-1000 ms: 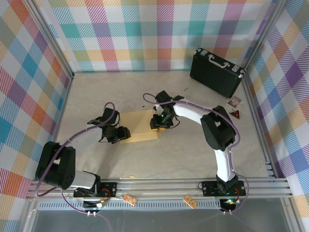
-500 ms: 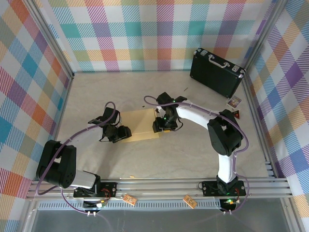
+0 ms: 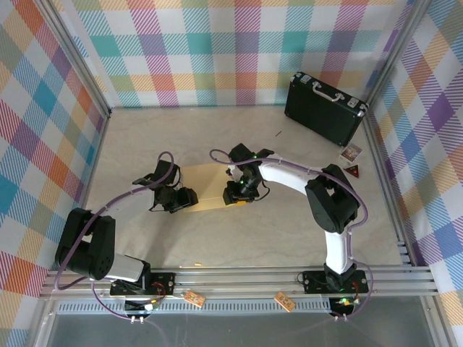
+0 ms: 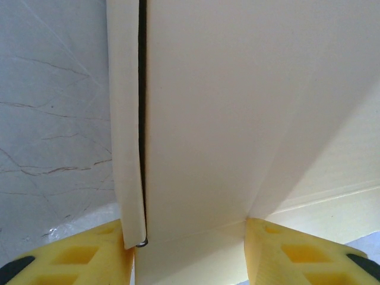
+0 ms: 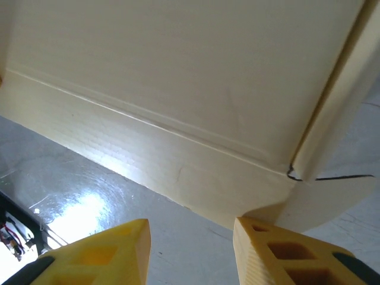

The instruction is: Fold the paper box

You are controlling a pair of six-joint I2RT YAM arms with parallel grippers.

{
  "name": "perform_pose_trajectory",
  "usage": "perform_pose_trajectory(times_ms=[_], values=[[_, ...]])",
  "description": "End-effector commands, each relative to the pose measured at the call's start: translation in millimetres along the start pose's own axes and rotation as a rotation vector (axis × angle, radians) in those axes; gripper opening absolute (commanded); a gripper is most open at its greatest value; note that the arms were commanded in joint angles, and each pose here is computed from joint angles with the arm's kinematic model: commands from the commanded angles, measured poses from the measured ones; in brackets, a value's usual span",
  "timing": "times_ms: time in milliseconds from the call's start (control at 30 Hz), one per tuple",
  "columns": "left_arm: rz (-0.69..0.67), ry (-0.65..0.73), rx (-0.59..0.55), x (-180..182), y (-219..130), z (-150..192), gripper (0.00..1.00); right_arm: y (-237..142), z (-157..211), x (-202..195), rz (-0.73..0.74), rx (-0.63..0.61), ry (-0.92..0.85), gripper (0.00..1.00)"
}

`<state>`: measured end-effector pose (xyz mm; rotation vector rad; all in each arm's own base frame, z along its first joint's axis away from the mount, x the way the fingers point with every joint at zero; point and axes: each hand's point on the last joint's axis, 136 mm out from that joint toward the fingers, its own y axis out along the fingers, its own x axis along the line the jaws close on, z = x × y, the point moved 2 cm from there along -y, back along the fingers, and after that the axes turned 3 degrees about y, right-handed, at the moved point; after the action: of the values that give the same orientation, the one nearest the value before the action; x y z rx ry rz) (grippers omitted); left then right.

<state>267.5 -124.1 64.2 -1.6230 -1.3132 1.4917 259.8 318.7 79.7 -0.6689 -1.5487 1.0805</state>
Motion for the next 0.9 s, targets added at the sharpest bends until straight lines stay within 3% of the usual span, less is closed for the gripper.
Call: perform_pose_trajectory(times_ms=[0, 133, 267, 500, 867], values=[[-0.017, 0.015, 0.035, 2, 2, 7, 0.49, -18, -7, -11, 0.111, -0.057, -0.018, 0.43], [-0.018, 0.017, 0.037, 2, 3, 7, 0.49, -33, -8, -19, 0.153, -0.117, -0.039, 0.51], [-0.017, 0.017, 0.038, 2, 3, 7, 0.49, -16, -9, -28, 0.149, -0.069, -0.017, 0.51], [-0.016, 0.016, 0.039, 2, 3, 7, 0.49, 10, -14, -16, 0.038, -0.02, -0.012, 0.45], [-0.001, 0.016, 0.041, -1, 3, 6, 0.49, 6, -12, 10, -0.123, -0.001, 0.005, 0.35]])
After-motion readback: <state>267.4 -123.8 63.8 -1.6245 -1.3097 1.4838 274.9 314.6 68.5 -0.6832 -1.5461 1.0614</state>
